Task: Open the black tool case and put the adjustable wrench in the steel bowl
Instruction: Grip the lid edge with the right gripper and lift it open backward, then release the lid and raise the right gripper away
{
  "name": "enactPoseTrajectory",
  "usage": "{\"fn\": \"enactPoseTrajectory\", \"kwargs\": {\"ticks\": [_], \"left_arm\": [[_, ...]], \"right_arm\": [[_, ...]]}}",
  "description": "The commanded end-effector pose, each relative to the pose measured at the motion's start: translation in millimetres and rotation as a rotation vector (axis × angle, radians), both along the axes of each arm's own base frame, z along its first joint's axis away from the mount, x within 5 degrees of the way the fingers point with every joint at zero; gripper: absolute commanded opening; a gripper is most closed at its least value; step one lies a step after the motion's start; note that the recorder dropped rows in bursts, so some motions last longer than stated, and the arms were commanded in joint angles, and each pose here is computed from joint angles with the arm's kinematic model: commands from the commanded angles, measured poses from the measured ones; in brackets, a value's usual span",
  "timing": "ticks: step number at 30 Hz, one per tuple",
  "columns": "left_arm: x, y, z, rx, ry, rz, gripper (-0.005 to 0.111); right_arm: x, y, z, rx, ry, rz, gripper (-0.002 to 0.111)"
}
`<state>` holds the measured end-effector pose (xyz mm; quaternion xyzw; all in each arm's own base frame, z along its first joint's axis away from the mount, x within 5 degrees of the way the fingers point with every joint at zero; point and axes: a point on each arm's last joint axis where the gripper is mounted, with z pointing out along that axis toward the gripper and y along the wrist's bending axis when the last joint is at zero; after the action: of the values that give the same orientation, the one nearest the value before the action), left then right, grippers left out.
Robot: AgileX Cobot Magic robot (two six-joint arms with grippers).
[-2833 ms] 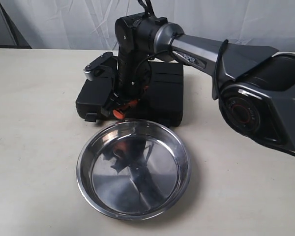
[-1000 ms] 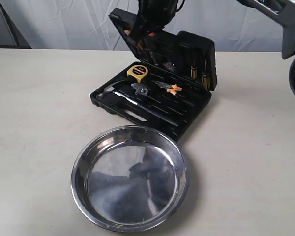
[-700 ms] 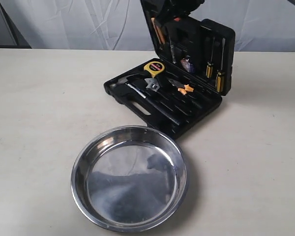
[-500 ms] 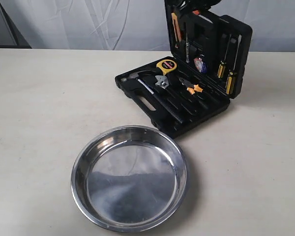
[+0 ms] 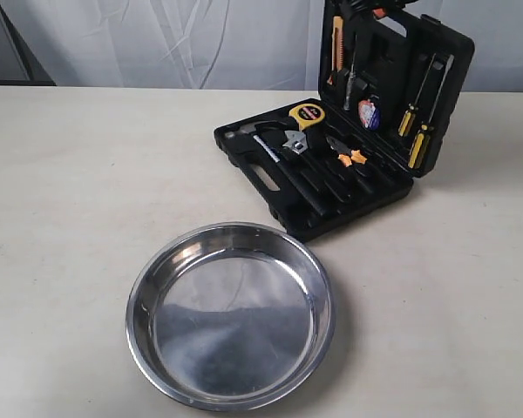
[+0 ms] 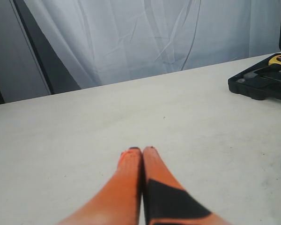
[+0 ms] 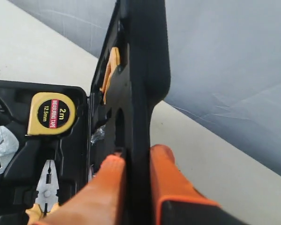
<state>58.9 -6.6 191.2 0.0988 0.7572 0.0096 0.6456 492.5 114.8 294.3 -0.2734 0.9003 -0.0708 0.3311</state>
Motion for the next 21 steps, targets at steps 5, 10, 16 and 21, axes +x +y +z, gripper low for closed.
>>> {"fn": "enactPoseTrajectory", "kwargs": {"ticks": [5,10,16,21], "left_arm": [[-0.4,0.1,2.0,-0.003,-0.019,0.002,0.0],[-0.4,0.1,2.0,-0.003,-0.019,0.002,0.0],[-0.4,0.1,2.0,-0.003,-0.019,0.002,0.0],[-0.4,0.1,2.0,-0.003,-0.019,0.002,0.0]], "right_arm": [[7.0,-24.4,-19.9,-0.088,0.044,-0.142,0.058],[5.5,-35.3,-10.4,-0.15,0.002,-0.243,0.06],[1.5,-45.3,1.7,-0.18,-0.038,-0.367,0.06],[-2.2,-50.9,8.3,-0.198,-0.052,-0.434,0.056]]}}
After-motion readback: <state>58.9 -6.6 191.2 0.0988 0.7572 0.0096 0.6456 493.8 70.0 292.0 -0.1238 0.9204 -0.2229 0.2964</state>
